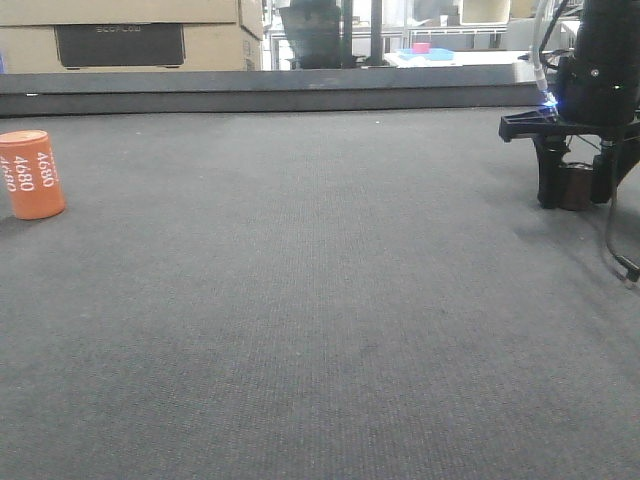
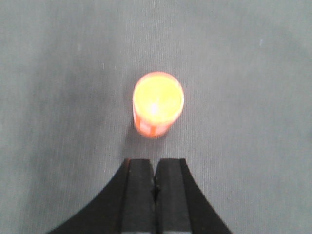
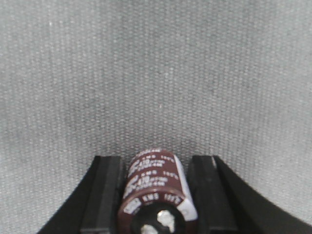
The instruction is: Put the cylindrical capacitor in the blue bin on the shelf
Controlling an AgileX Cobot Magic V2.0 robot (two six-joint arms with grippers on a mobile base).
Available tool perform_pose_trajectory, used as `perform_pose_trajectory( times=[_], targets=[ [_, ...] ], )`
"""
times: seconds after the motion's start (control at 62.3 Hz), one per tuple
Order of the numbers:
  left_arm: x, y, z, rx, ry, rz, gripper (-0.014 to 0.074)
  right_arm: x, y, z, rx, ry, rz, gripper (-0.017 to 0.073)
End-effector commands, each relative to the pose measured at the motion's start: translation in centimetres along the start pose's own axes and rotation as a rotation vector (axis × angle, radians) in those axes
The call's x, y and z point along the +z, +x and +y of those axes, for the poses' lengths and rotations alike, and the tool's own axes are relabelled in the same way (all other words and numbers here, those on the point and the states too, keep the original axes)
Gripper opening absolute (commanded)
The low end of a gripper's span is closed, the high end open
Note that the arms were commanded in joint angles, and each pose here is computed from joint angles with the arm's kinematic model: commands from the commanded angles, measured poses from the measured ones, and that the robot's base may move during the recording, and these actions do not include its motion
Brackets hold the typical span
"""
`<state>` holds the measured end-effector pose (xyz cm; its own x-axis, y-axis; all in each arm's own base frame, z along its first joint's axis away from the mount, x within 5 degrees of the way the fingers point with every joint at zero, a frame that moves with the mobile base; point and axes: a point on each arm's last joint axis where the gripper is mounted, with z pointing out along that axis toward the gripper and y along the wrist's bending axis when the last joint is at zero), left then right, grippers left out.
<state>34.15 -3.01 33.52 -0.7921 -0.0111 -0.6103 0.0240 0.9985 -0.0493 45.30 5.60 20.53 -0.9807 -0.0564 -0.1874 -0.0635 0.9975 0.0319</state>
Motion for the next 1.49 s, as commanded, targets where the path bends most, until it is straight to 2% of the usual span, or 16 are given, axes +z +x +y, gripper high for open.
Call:
perform_pose_trajectory(
  times=[0.0,0.112,0.257,0.353,0.433,0.594,0.835,1.027,1.123,1.477],
  targets=[
    [-0.3,-0.7,-0.1,-0.009,0.010,-0.063,-0.0090,-0.4,0.0,-0.1,-0.005,0.005,0.005,-0.0162],
    [-0.4,-1.1,-0.1,-0.009,0.014,-0.111,0.0072,-0.4,0.0,-0.1,-0.004,0.003,0.005,-0.0162],
    [-0.5,-1.8,-0.2,-0.009,0.020,-0.185,0.0388,-0.4,0.1,-0.1,-0.003,0.002,0.012,-0.0162],
    [-0.2,-1.9,-0.2,-0.005,0.017,-0.192,0.0489,-0.4,0.1,-0.1,-0.003,0.002,0.016,-0.0162],
    [0.3,-2.4,-0.2,-0.005,0.015,-0.176,0.0500,-0.4,0.1,0.0,-0.002,-0.001,0.016,-0.0162],
    [2.2,-3.8,-0.3,0.032,0.000,-0.075,0.0497,-0.4,0.1,0.3,0.013,-0.035,0.019,-0.0162],
    [5.5,-5.0,-0.4,0.033,-0.010,0.075,0.0497,-0.4,0.1,0.3,0.015,-0.039,0.019,-0.0162],
    [7.4,-5.0,-0.9,0.068,0.002,0.102,0.0497,-0.4,0.1,0.3,0.015,-0.039,0.019,-0.0162],
    [8.0,-4.9,-1.0,0.091,-0.018,0.112,0.0497,-0.4,0.1,0.3,0.015,-0.039,0.019,-0.0162],
    [10.7,-4.1,-0.9,0.093,-0.022,0.172,0.0497,-0.4,0.1,0.3,0.015,-0.039,0.019,-0.0162]
  ],
)
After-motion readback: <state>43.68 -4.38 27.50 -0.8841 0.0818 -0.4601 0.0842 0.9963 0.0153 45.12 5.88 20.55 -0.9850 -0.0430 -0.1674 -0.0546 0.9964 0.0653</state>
